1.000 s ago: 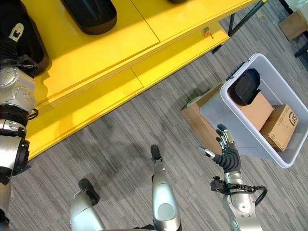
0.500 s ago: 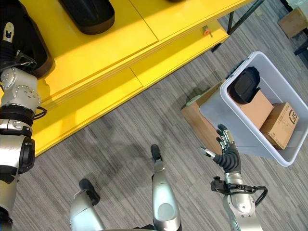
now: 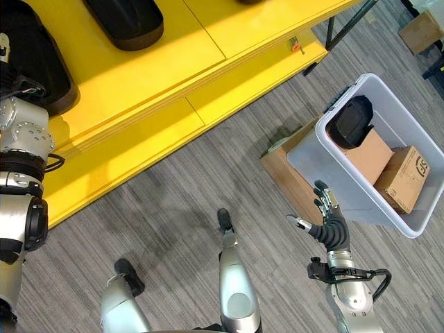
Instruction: Move parts from the plastic box to the shelf.
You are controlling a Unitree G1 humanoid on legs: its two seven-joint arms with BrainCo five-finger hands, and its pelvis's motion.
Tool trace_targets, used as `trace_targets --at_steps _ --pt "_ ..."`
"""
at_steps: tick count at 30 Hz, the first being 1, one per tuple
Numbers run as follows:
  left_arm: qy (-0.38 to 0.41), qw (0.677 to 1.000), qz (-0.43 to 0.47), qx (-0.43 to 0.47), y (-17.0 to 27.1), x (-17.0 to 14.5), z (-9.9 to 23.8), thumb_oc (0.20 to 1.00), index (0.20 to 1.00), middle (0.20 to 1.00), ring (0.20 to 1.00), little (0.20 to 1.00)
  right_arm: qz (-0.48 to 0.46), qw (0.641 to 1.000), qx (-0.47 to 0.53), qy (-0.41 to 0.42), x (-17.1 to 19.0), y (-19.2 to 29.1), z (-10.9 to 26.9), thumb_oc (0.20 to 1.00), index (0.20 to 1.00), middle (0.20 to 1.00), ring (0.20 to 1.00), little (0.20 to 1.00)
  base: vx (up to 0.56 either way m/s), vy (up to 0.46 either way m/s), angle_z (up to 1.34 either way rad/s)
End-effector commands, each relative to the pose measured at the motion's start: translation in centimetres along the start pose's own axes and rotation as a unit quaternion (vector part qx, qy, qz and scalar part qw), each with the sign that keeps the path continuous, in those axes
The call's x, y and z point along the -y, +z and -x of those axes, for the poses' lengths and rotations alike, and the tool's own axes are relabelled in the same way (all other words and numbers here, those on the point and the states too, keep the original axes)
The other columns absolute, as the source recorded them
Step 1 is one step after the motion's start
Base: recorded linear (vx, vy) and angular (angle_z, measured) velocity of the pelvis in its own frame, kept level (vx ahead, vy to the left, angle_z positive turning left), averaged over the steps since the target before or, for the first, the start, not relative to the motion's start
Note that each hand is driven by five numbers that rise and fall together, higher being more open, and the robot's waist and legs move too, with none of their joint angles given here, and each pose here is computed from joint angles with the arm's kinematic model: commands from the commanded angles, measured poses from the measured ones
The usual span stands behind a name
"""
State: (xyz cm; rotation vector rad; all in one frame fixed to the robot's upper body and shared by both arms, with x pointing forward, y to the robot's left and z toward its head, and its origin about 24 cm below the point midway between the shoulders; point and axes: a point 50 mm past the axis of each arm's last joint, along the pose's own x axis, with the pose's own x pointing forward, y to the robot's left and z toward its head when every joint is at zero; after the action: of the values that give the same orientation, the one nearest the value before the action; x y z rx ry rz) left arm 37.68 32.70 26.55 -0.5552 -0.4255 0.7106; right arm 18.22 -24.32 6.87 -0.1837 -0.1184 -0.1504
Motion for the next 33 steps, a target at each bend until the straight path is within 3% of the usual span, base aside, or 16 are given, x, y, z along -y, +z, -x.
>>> trace_targets --at_steps 1,18,25,33 --pt "-0.026 0.992 0.02 0.122 8.2 1.6 -1.1 1.0 1.0 1.0 1.0 1.0 0.053 0.996 0.068 -0.028 2.5 2.7 -1.3 1.0 1.0 1.0 1.0 1.0 0.0 0.0 0.0" --pt "-0.106 0.979 0.017 0.174 10.9 4.4 -0.1 1.0 1.0 1.0 1.0 1.0 0.056 0.996 0.063 -0.026 3.1 2.6 -1.1 1.0 1.0 1.0 1.0 1.0 0.0 -0.002 0.02" --pt "-0.183 0.97 -0.006 0.161 9.1 6.5 1.1 1.0 1.0 1.0 1.0 1.0 0.061 0.996 0.063 -0.025 3.3 2.7 -1.0 1.0 1.0 1.0 1.0 1.0 0.0 -0.001 0.01" --pt "-0.259 0.957 -0.023 0.129 4.9 6.4 3.2 1.0 1.0 1.0 1.0 1.0 0.068 0.993 0.091 -0.015 2.8 3.7 -1.4 1.0 1.0 1.0 1.0 1.0 0.0 -0.008 0.09"
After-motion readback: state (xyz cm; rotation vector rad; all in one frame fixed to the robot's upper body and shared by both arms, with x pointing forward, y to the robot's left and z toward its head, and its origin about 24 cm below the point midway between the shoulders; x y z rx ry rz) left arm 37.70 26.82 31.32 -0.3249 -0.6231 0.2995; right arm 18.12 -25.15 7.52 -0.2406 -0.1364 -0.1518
